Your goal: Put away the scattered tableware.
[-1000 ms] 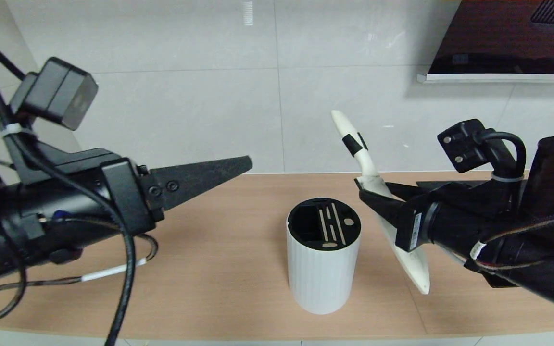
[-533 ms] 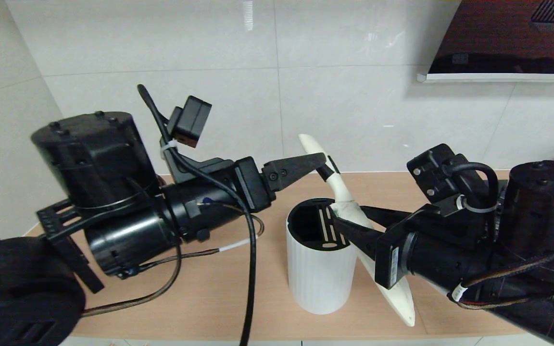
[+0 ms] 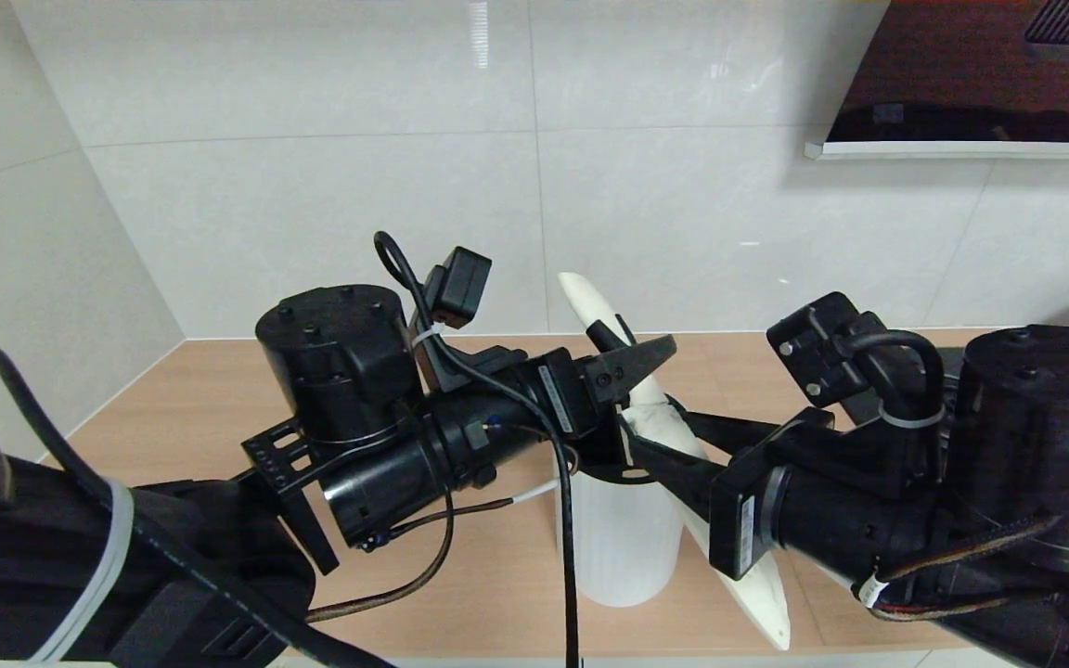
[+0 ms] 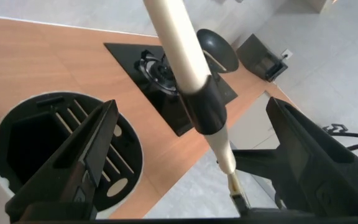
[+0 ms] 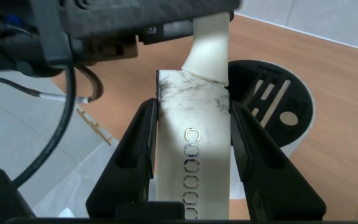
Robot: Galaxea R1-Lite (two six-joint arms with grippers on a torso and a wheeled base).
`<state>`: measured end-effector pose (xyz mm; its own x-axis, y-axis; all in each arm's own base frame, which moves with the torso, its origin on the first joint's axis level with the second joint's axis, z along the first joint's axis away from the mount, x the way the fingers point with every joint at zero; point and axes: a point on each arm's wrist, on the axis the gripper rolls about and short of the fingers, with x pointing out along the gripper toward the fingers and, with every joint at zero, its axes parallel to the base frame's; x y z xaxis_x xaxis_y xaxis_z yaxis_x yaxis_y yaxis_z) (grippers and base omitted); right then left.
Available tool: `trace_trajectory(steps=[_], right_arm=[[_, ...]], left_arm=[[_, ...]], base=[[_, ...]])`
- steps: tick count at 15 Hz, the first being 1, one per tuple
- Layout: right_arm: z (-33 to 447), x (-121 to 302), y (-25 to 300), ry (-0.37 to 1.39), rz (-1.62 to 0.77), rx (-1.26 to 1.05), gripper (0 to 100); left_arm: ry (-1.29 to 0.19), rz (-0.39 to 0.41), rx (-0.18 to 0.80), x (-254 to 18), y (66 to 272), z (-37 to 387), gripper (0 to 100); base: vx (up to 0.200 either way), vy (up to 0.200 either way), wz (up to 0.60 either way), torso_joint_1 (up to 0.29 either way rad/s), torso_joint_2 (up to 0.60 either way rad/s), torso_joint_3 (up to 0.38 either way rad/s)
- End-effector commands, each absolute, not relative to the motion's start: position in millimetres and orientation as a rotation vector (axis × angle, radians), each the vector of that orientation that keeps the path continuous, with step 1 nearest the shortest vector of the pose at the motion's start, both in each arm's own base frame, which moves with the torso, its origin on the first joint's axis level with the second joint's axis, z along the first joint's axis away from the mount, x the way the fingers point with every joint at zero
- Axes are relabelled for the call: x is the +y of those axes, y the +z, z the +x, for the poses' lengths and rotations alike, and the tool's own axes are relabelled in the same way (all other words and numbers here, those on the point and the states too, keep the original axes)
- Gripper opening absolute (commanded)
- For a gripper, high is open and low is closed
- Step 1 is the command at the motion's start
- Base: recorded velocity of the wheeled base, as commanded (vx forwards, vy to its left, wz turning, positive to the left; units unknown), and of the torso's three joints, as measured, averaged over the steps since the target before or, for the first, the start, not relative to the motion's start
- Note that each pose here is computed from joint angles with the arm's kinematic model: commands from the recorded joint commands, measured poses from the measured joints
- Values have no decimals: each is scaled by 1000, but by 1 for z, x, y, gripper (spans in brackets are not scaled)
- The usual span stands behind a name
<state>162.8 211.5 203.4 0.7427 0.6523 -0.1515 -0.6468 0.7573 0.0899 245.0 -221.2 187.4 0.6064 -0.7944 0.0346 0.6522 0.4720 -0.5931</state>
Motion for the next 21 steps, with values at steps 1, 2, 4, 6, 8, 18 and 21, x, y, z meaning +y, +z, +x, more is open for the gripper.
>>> trace_trajectory(steps=[1,2,4,6,8,18,21], right_arm=[[164,213,200,709,22,188,0],[165,215,197,696,11,196,0],[163,217,195,696,5,200,0],[163,217,193,698,1,205,0],[163,218,193,698,0,206,0],[163,217,193,682,-4,203,0],[163,217,193,682,-4,203,0]], left_arm=[[-901,-607,256,-222,188,245,100],[-902,-608,254,-222,188,245,100],[-900,-609,249,-221,190,244,100],[-898,-610,245,-221,190,244,100],[-899,-611,242,-221,190,244,100],[-905,-608,254,-224,188,243,0],[-908,-606,260,-224,186,244,0]], base=[[0,0,0,0,0,0],[0,0,0,0,0,0],[0,0,0,0,0,0],[0,0,0,0,0,0],[0,0,0,0,0,0],[0,0,0,0,0,0],[0,0,0,0,0,0]])
